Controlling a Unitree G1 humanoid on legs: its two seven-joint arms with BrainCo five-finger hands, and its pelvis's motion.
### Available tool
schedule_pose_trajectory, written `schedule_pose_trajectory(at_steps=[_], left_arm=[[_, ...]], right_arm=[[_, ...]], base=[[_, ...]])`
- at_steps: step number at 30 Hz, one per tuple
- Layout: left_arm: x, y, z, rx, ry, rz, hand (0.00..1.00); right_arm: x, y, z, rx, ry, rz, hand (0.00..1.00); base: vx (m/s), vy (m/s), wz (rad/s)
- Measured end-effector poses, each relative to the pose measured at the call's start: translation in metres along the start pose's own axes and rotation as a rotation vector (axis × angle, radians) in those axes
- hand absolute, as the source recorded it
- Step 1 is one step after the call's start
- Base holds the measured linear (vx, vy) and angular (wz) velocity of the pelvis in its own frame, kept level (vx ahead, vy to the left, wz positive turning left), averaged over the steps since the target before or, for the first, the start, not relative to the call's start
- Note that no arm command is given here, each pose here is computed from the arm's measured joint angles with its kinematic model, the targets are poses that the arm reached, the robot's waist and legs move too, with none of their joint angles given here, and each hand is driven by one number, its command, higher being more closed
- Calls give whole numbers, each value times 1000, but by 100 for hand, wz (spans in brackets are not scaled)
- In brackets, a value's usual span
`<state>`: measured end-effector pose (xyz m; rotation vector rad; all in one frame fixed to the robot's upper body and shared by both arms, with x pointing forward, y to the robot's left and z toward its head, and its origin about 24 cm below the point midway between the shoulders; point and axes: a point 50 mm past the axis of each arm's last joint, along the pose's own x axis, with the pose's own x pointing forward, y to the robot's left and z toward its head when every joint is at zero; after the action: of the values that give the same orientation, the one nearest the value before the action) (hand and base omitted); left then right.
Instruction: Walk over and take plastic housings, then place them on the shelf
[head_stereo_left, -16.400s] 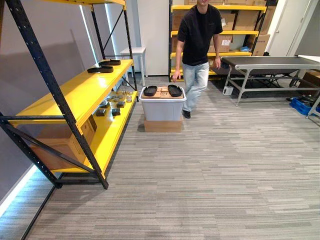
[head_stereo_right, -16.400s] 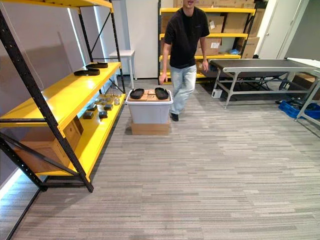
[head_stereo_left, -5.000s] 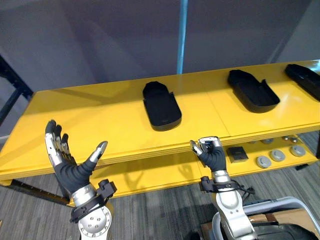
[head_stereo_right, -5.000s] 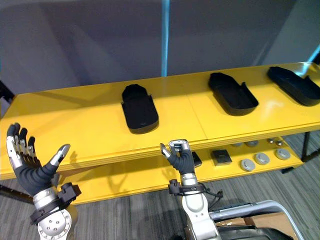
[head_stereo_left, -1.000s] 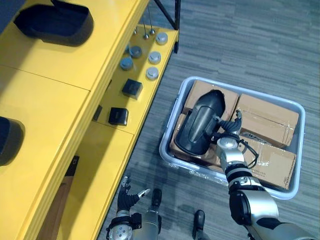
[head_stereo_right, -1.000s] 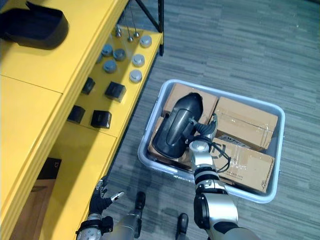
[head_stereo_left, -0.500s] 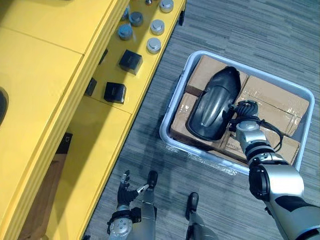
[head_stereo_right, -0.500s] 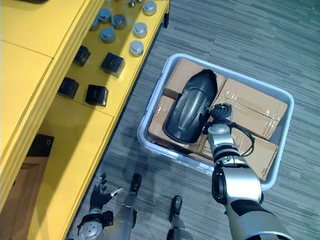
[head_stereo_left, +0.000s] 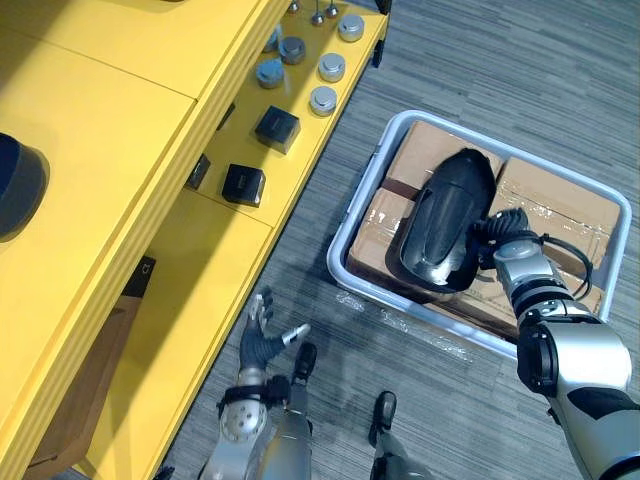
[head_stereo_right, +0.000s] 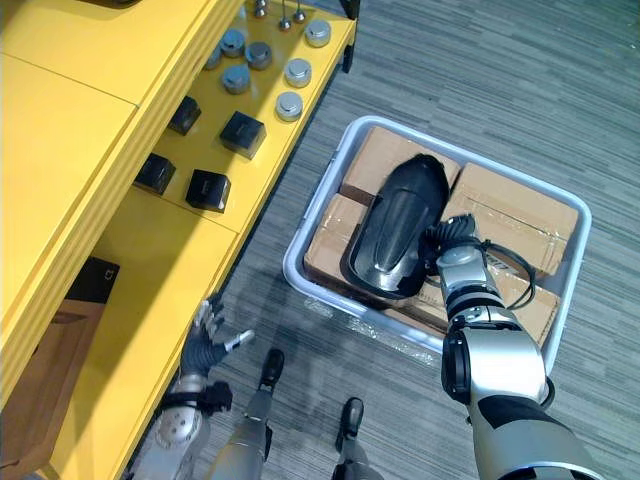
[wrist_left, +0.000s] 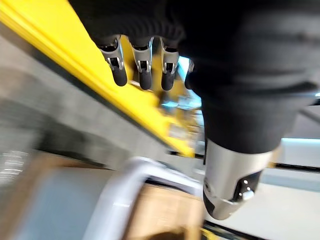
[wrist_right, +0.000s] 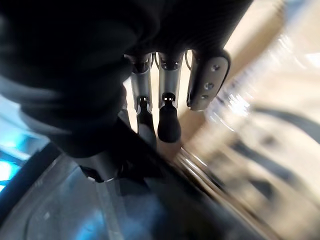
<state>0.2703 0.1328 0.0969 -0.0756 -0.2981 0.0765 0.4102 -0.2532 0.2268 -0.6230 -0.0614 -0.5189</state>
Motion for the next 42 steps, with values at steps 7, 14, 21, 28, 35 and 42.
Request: schedule_pose_trajectory(at_steps=[7,14,21,28,35,42], left_arm=[[52,-36,47,-161,-167,-157,0],[89,-68,27,-299,60,-287,0],[83,-86,3,-410,272,-350,0],[74,-90,-26,-320,410,-351,0],[70,-96,-29,-366,450,-310,100],[63,-85,-26,-579,429,-137,100]], right_arm=[[-22,7,37,-164,-312,-74,100],[-49,39,63,-276,-520,-19,100],[-80,63,67,-249,-628,12,100],[-115,90,71,-207,-730,86,100],[-129,89,53,-152,-703,49,100],[-153,88,33,-78,-679,32,0]], base=[[12,-11,-7],[-27,-10,-20],[-14,2,-3],[2,8,2],[-1,18,1],[2,1,0]])
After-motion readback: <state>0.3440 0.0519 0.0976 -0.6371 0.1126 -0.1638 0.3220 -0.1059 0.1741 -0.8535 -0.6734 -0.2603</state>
